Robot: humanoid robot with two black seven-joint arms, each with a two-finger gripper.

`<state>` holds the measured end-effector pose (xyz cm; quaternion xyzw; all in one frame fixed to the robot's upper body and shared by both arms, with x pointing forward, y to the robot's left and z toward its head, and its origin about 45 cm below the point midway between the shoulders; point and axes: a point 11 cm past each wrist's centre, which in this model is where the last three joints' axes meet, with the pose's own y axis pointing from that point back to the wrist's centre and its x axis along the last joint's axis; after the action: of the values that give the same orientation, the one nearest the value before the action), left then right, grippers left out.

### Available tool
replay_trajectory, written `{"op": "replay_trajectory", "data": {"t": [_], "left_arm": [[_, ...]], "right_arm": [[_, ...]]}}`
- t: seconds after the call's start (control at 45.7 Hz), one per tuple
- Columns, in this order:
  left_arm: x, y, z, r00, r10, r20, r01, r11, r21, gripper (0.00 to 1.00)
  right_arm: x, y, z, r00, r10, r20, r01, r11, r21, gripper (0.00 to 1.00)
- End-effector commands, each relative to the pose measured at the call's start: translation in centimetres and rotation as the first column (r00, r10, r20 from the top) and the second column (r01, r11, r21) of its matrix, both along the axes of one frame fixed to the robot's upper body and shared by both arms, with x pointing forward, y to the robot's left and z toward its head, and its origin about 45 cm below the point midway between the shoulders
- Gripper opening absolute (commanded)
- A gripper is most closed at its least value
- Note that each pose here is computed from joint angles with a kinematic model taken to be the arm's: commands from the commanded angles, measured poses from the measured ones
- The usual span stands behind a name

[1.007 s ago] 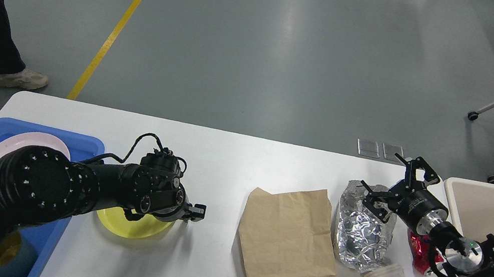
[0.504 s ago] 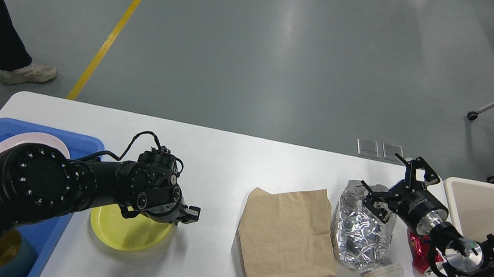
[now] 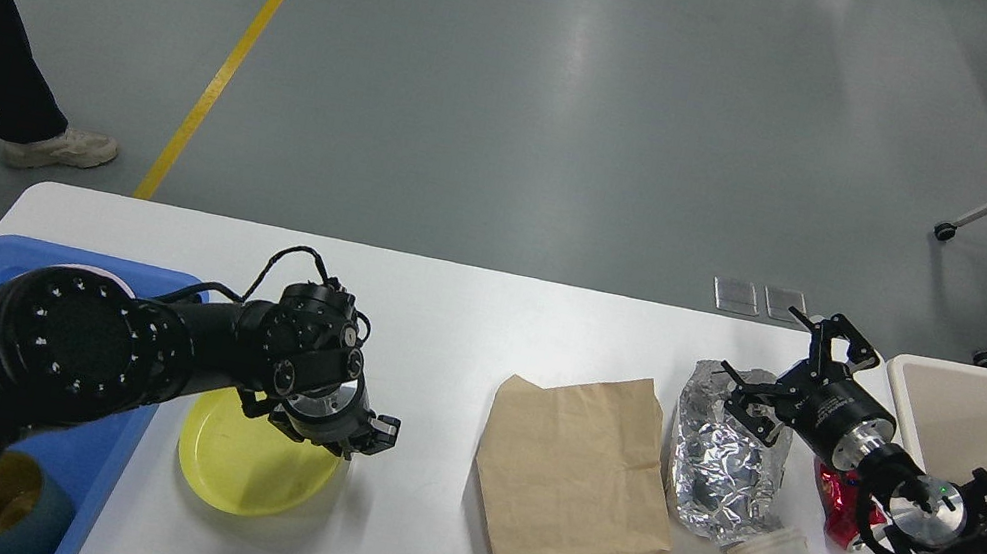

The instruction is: Tidy desktop

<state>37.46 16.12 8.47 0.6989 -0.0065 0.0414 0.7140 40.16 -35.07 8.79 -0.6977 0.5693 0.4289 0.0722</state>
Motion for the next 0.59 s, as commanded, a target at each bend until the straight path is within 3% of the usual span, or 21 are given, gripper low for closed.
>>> {"op": "replay_trajectory", "data": {"t": [0.0, 0.088, 0.35, 0.569], "left_arm": [[0.2, -0.1, 3.1, 0.991, -0.021, -0.129, 0.013, 0.998, -0.058, 0.00], [0.5, -0.8, 6.4, 0.975, -0.077, -0.209, 0.057, 0.993, -0.101, 0.00], [4.1, 0.3, 16.7, 0.995, -0.068, -0.072, 0.055, 0.985, -0.166, 0.00], [4.9, 0.3, 19.2, 0.997, -0.072, -0.020, 0.067, 0.976, -0.209, 0.00]], "right_arm": [[0.0, -0.1, 0.0, 1.000, -0.001, 0.000, 0.001, 1.000, -0.001, 1.00], [0.0, 0.0, 0.0, 1.000, 0.000, 0.000, 0.000, 1.000, 0.000, 1.00], [0.0, 0.0, 0.0, 1.000, 0.000, 0.000, 0.000, 1.000, 0.000, 1.00], [0.1, 0.0, 0.1, 1.000, 0.001, 0.001, -0.001, 1.000, 0.000, 1.00]]}}
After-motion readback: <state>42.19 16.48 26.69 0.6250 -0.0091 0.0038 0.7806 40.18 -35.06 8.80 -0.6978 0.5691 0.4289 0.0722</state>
